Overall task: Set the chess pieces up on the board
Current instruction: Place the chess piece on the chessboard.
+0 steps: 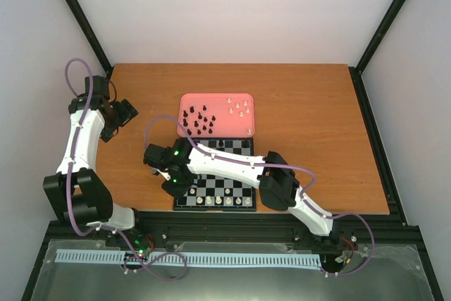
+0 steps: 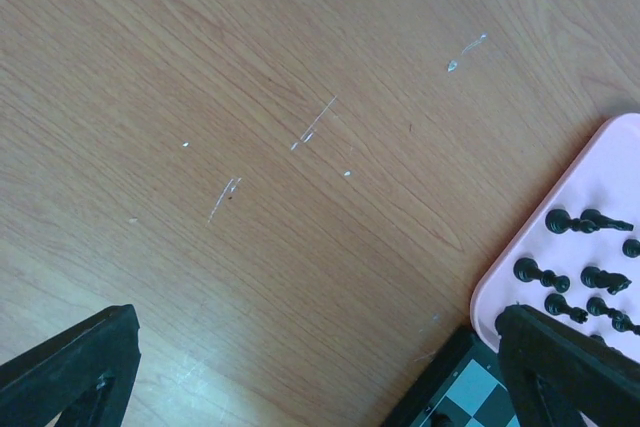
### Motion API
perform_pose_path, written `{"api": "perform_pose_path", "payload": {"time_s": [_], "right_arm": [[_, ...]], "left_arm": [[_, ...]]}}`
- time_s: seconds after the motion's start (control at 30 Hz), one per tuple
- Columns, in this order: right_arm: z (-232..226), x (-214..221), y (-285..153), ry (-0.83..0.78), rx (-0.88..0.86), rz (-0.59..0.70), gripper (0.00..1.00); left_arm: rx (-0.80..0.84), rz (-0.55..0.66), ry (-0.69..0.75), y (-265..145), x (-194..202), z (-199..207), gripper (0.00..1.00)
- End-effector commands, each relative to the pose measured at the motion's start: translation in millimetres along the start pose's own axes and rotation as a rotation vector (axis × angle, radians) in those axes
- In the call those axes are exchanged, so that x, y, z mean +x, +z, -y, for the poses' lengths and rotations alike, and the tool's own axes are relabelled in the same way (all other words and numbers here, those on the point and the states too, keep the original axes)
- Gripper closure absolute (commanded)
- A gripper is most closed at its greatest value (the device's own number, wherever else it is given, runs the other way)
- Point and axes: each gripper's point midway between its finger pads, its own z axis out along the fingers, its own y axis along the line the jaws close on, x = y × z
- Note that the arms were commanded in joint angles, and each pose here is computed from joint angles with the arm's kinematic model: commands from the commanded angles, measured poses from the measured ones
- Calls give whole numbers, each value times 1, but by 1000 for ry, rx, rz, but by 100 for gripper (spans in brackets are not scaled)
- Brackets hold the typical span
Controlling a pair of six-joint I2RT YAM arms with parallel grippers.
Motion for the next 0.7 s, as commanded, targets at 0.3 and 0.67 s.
{"api": "perform_pose_path", "payload": {"time_s": [0.3,0.67], "right_arm": [[-9,15,27,-18,-24,-87,94],[-10,18,41,-37,-40,-118,93]], "left_arm": [[13,29,-26,-9,0,-4,0],[22,32,-28,-8,2,-4,0]]}}
